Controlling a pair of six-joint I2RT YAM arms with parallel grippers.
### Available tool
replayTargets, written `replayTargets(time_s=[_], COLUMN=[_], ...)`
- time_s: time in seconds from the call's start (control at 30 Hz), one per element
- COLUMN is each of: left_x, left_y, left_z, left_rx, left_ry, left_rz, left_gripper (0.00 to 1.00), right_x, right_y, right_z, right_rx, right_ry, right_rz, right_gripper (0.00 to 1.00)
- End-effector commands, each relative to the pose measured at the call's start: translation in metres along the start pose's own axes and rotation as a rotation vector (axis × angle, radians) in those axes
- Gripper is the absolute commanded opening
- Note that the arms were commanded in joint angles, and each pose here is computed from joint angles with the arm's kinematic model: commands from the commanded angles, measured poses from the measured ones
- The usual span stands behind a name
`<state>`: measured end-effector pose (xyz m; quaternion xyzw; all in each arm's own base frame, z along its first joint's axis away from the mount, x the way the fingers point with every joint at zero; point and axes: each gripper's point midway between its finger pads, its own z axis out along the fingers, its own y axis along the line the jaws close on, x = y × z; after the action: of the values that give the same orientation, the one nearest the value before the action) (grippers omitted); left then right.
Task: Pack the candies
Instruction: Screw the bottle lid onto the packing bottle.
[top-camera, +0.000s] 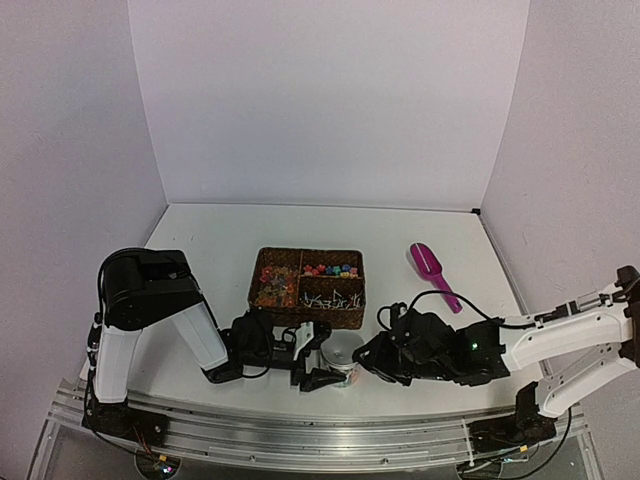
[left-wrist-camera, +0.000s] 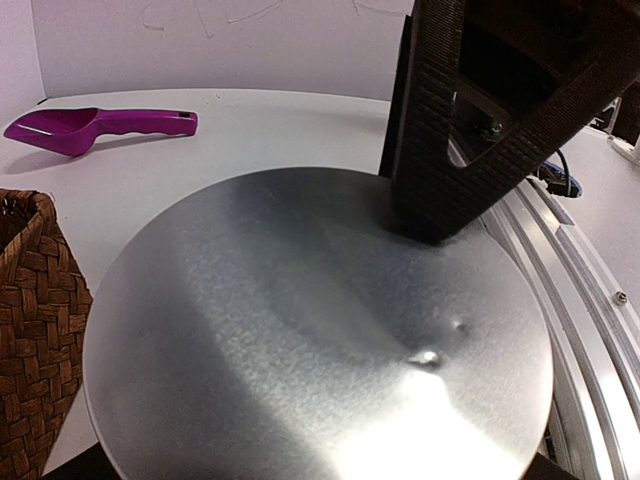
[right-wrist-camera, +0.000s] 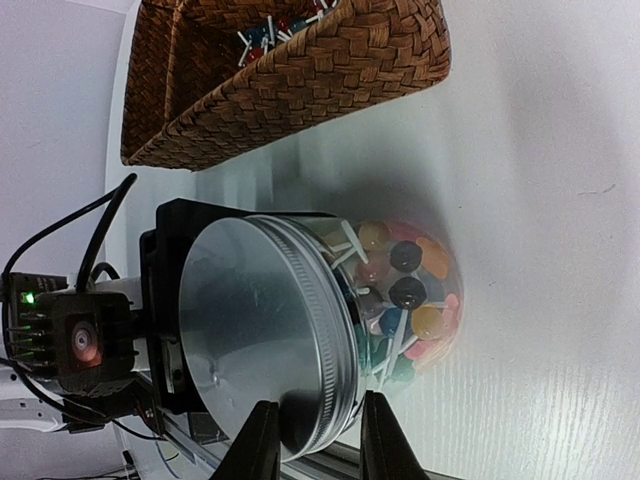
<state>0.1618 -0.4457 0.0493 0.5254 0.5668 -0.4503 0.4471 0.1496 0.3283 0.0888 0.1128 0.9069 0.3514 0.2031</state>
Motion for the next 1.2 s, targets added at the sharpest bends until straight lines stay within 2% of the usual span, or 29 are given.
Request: replayTargets(time_s=[0.0,0.13,0.23,0.33,0.53,0.63,0.73,0.83,1.0,1.17], left_x=[0.015,0.014,0.013,0.011,0.011,0.01,0.009,0.008,0.008,0.01], left_y=[0.061,0.062,0.06,0.057,0.054,0.051,0.05,0.047,0.04,0.029], left_z=[-0.006,-0.008,-0.011,-0.012,-0.013,-0.013,-0.013,-0.013,-0.013,-0.013], left_rx=[-0.237,-0.248,-0.241,-0.227,-0.211,-0.195,-0.189,-0.181,-0.151,-0.097], left_ry=[0.045,0.043,0.038,0.031,0.03,0.029,0.029,0.026,0.031,0.041], left_rz=[-0.077,-0.099,-0.103,-0.096,-0.084,-0.074,-0.069,-0.055,-0.039,-0.018], left_gripper=[0.64,0.64,0.64,0.64,0.64,0.64,0.64,0.64,0.63,0.62], right_x=[0.094,0.122,0.125,0.124,0.112,0.085,0.042,0.002,-0.066,-0.096], right_y=[-0.071,-0.124,-0.134,-0.147,-0.114,-0.059,-0.025,-0.017,0.01,0.024], right_z=[-0.004,-0.005,-0.007,-0.015,-0.017,-0.02,-0.036,-0.05,-0.054,-0.022], right_rx=[0.213,0.392,0.394,0.387,0.271,0.097,-0.026,-0.035,0.016,0.066], right_ry=[0.409,0.532,0.538,0.526,0.496,0.401,0.275,0.16,-0.008,-0.038], right_rz=[-0.016,0.04,0.048,0.126,0.107,0.017,0.019,-0.001,-0.112,-0.176], right_gripper=[0.21,0.18,0.18,0.19,0.21,0.26,0.28,0.3,0.41,0.39])
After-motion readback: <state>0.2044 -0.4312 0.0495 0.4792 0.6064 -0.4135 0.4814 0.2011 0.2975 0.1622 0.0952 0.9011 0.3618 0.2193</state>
